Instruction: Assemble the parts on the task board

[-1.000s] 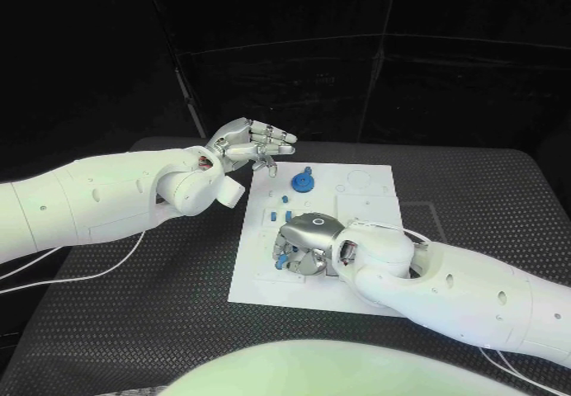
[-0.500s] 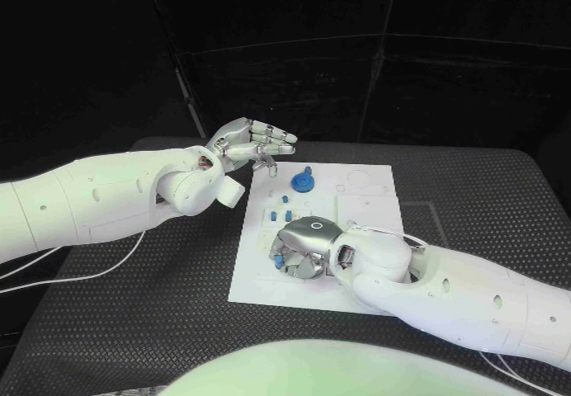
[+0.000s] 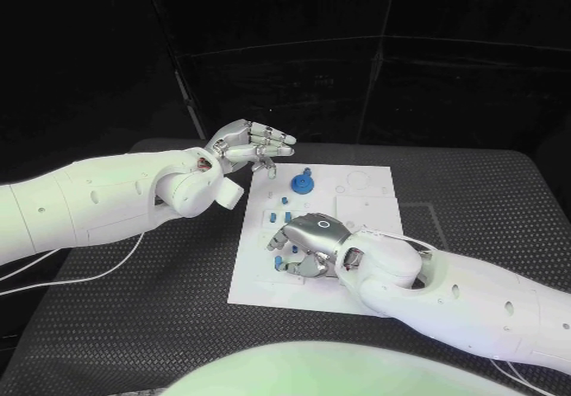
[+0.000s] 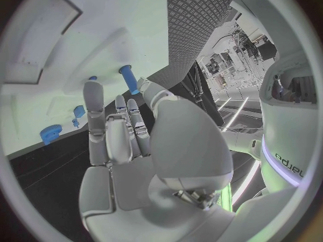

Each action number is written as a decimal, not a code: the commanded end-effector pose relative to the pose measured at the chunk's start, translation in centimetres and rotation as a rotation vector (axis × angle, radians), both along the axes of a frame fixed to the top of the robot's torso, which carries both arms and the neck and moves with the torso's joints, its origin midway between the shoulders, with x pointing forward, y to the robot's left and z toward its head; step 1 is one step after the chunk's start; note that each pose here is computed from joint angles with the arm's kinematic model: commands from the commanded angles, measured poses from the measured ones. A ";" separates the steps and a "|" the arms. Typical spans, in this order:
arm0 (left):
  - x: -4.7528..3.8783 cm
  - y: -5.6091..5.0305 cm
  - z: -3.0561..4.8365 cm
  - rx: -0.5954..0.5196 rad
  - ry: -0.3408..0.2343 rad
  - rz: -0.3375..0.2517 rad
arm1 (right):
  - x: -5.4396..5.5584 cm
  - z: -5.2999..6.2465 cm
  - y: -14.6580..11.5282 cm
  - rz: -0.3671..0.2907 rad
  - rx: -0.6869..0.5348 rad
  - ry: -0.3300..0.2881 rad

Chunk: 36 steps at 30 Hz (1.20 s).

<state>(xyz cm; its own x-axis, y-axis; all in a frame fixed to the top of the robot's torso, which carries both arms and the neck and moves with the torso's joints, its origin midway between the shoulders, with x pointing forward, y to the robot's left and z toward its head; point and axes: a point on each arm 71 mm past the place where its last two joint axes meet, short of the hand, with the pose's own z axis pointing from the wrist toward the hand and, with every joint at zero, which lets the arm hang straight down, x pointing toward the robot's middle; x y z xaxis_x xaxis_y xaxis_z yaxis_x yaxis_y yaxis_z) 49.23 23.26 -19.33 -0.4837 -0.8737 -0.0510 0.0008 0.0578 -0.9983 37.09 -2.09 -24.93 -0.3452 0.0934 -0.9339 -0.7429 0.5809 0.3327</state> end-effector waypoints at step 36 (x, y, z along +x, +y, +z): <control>-0.01 0.4 0.09 -0.007 -0.008 -0.002 | 1.1 2.9 -20.2 -0.725 -0.058 0.207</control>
